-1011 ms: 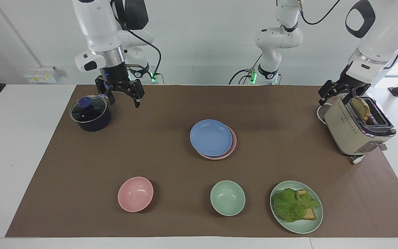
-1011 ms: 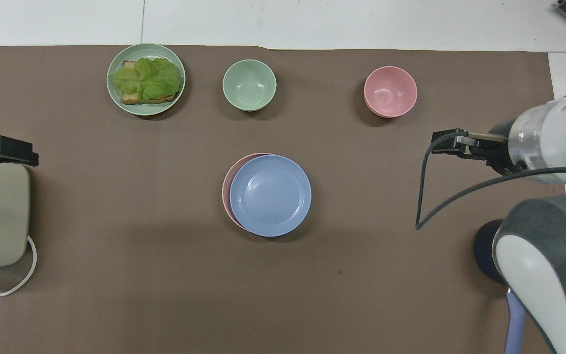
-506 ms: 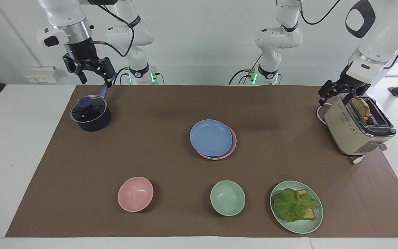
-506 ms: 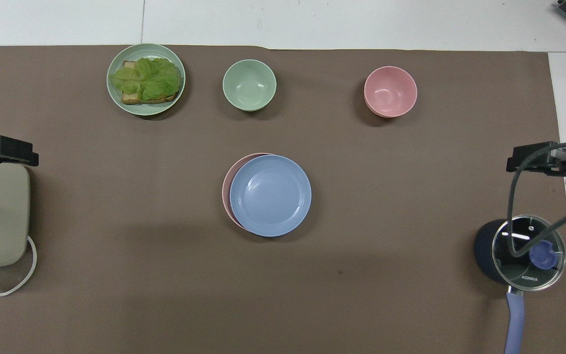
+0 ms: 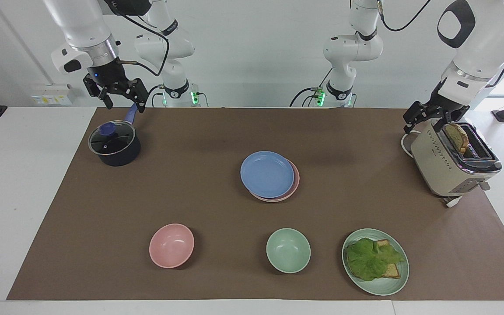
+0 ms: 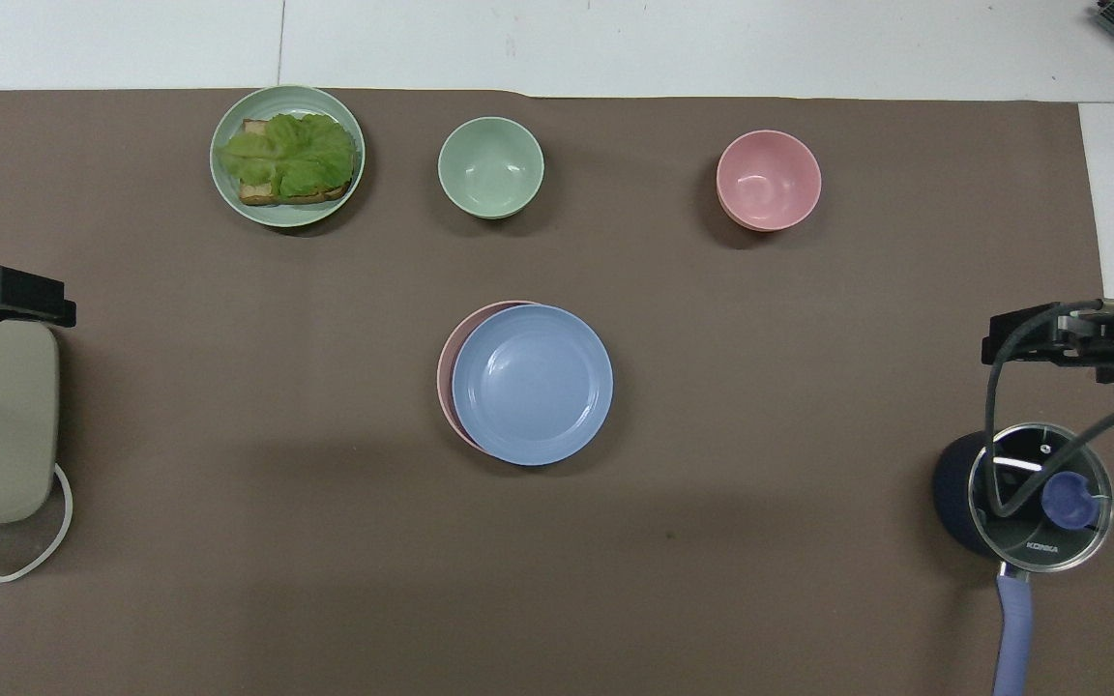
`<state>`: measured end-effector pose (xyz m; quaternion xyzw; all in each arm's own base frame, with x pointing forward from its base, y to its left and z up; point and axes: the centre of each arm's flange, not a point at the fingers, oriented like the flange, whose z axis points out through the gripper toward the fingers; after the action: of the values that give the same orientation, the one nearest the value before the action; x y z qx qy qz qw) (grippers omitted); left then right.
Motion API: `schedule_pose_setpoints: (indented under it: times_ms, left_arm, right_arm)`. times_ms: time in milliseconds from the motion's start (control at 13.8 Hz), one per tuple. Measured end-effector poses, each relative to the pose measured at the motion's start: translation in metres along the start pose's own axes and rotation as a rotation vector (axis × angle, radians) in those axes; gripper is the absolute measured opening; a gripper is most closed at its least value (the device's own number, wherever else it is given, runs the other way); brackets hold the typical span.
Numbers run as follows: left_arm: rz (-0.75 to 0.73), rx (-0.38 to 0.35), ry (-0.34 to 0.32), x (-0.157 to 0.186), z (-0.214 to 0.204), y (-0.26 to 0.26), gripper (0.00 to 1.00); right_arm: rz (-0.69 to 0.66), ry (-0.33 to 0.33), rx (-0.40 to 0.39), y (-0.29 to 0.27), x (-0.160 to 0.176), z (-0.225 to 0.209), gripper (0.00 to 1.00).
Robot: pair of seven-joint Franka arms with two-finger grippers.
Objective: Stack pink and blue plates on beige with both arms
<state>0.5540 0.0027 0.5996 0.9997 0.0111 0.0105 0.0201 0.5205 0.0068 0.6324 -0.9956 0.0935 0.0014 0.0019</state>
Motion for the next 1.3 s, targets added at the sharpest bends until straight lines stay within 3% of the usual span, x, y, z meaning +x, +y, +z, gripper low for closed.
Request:
schedule_pose_setpoints:
  times_ms: [650,939,1300]
  left_arm:
    - [0.0,0.0,0.0,0.0,0.0,0.0,1.0]
    - [0.0,0.0,0.0,0.0,0.0,0.0,1.0]
    - [0.0,0.0,0.0,0.0,0.0,0.0,1.0]
  right_arm:
    - [-0.061,0.002,0.001,0.035,0.006,0.002,1.0]
    - [-0.067,0.054,0.006,0.034,0.012,-0.002,1.0]
    - [-0.069,0.058,0.006,0.033,0.012,-0.003,1.0]
